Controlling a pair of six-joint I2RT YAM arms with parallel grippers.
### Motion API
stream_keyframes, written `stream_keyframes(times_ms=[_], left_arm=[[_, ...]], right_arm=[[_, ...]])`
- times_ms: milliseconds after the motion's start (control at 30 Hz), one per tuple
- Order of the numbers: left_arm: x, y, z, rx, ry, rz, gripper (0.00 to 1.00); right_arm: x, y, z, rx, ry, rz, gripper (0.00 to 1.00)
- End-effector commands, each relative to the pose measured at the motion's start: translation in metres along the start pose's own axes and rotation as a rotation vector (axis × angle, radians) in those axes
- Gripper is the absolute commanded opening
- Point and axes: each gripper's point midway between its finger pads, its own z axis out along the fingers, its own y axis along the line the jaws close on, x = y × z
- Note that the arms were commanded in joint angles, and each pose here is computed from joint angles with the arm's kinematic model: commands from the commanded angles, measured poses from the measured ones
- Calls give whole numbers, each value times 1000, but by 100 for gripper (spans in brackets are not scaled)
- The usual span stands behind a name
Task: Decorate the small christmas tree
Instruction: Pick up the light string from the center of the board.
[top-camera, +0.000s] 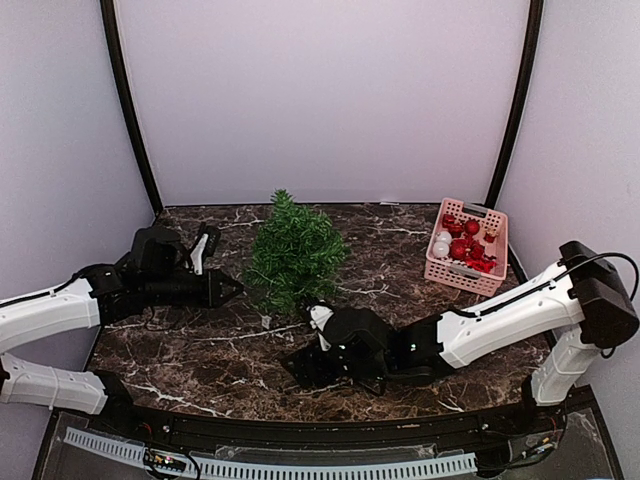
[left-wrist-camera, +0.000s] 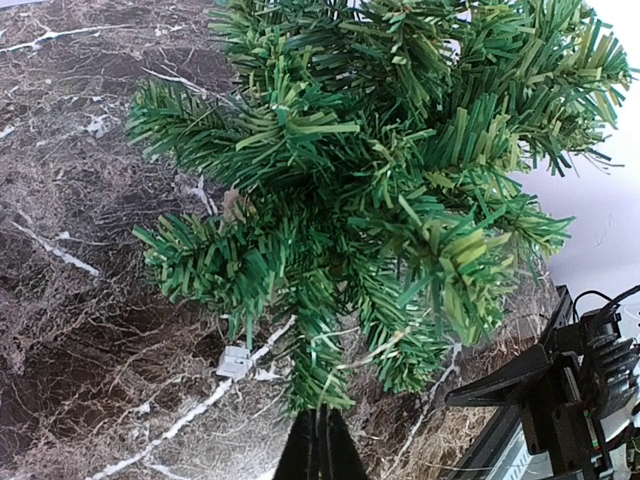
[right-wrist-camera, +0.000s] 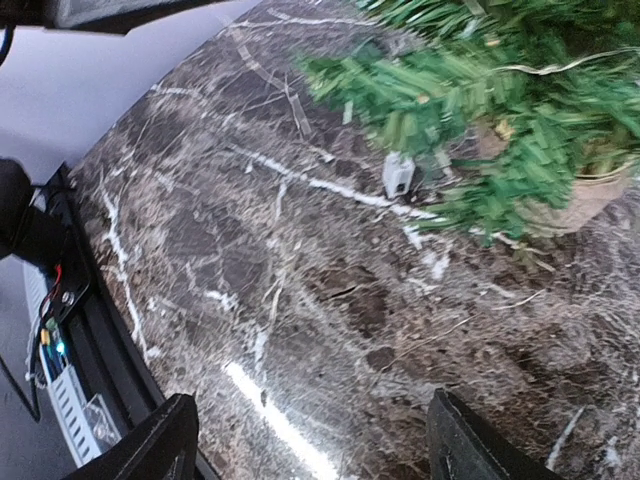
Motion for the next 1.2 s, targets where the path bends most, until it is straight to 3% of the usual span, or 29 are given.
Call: stream_keyframes(times_ms=[0, 333, 833, 1167], left_arm=[[-13, -8, -1, 25, -21, 21, 0], [-16, -7, 1, 18, -19, 28, 0], [-19, -2, 0, -1, -22, 28, 0], [-20, -1, 1, -1, -21, 26, 0]], right_arm=[[4, 22, -2, -85, 43, -45, 80], [27, 26, -11, -124, 186, -107, 76], [44, 10, -26, -87, 249, -115, 29], [51, 11, -17, -101, 249, -110, 30]])
